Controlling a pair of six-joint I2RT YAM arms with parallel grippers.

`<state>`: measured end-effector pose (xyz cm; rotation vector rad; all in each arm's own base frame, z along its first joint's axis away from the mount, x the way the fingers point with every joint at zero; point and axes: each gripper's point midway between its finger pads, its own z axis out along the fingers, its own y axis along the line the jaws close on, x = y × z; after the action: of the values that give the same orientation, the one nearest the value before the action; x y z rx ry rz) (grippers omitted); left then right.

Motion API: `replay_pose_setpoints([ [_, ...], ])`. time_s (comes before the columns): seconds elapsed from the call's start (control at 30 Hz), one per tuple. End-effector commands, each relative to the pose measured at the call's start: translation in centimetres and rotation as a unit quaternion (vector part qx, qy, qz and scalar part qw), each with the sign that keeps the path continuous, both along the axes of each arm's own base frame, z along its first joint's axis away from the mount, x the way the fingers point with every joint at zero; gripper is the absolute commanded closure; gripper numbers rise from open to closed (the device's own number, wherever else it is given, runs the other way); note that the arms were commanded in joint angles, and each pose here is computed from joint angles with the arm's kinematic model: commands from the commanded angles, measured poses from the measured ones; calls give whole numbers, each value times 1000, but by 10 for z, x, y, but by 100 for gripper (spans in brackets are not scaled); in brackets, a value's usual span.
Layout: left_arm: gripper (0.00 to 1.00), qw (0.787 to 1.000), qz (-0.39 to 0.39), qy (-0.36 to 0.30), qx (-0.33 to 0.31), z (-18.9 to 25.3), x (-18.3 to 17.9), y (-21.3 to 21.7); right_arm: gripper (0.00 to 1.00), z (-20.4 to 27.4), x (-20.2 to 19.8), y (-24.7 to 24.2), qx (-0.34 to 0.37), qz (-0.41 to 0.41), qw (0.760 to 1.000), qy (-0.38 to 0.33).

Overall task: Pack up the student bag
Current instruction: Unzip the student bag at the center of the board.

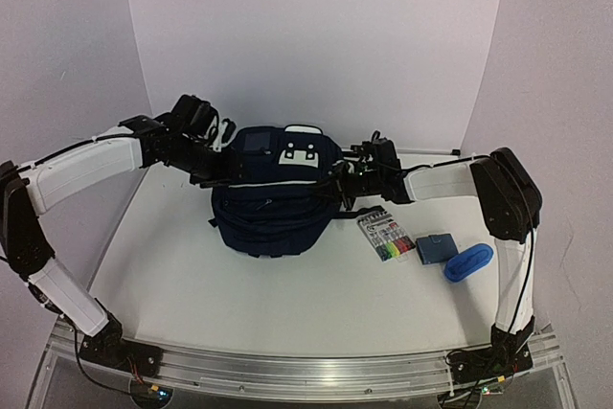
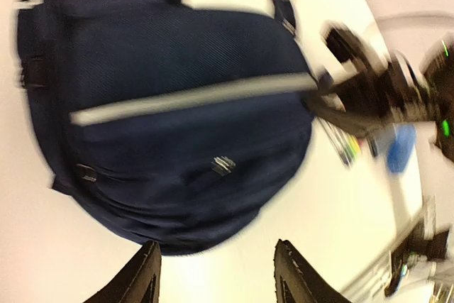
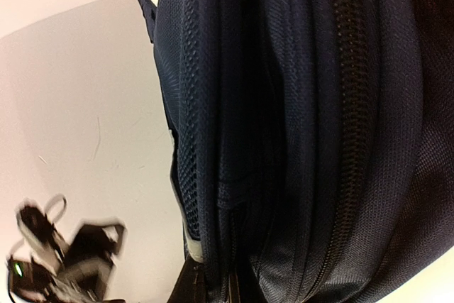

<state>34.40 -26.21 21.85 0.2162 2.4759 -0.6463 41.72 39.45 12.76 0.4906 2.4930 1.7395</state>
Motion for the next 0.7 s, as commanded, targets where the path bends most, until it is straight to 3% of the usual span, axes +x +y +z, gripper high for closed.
replay_pose_setpoints([
  [0.0,47,997,-68,2,37,-24,-19,-21,100,49,2,6,61,-12,998,-17],
  [0.37,51,981,-156,-18,111,-57,7,-62,100,49,-1,5,64,-11,998,-15],
  [0.67,53,974,-147,-37,168,-74,32,-63,100,50,-1,6,66,-9,998,-15],
])
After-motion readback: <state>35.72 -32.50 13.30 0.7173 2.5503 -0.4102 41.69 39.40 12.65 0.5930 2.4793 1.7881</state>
